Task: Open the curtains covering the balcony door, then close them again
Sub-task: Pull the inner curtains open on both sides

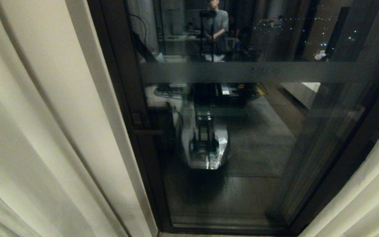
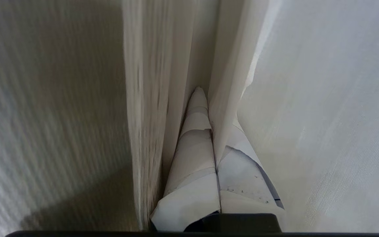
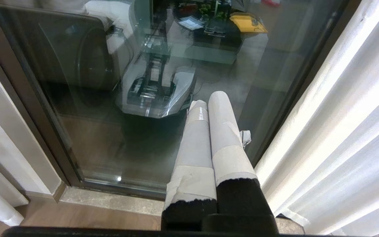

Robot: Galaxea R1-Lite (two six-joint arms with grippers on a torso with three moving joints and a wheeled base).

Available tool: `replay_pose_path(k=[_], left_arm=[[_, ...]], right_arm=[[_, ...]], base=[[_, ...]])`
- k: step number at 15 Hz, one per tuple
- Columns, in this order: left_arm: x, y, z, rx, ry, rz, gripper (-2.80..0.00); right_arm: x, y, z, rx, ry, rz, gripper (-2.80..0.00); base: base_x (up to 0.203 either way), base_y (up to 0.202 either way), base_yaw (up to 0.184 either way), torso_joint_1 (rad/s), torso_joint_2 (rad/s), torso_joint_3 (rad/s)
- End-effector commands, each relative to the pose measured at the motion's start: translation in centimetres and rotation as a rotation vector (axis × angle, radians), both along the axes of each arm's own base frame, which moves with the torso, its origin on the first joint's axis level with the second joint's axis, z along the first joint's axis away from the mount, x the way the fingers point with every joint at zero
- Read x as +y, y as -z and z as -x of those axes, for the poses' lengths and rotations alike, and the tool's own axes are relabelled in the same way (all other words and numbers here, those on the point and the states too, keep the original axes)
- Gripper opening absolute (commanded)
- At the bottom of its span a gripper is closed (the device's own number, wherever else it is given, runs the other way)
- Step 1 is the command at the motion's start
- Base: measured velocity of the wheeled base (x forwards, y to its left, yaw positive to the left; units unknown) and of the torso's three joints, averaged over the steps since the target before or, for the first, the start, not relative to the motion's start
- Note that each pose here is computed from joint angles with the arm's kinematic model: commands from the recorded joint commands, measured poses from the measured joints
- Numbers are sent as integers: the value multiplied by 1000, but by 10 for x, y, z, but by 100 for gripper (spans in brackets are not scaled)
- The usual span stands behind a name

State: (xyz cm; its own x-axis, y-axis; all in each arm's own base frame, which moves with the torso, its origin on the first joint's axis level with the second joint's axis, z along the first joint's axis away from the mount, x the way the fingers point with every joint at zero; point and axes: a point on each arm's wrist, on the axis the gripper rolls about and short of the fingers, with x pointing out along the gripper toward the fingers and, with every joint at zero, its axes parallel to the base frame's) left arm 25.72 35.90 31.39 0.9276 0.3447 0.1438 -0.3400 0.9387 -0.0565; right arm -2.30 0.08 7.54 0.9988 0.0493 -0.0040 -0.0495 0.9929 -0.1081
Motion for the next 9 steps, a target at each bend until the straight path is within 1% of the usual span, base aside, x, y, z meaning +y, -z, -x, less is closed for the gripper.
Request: replay_pose_path(k=[1,3,7,9], left_arm=[[2,6,-6,7,14,11,-280],[-18,-11,-12,-14,52,-16,-280],[-84,-61,-15,-69,162,-71,-280],[-114,-80,-16,-93,221,-95,-280]], right_arm=[[0,0,0,2,-1,1,-280],[0,0,0,2,-1,0,-280],[0,0,0,2,-1,0,-280],[0,0,0,3,-1,0,-280]], base=[[0,0,0,0,0,0],[0,0,0,0,0,0],[0,0,0,0,0,0],[0,0,0,0,0,0]])
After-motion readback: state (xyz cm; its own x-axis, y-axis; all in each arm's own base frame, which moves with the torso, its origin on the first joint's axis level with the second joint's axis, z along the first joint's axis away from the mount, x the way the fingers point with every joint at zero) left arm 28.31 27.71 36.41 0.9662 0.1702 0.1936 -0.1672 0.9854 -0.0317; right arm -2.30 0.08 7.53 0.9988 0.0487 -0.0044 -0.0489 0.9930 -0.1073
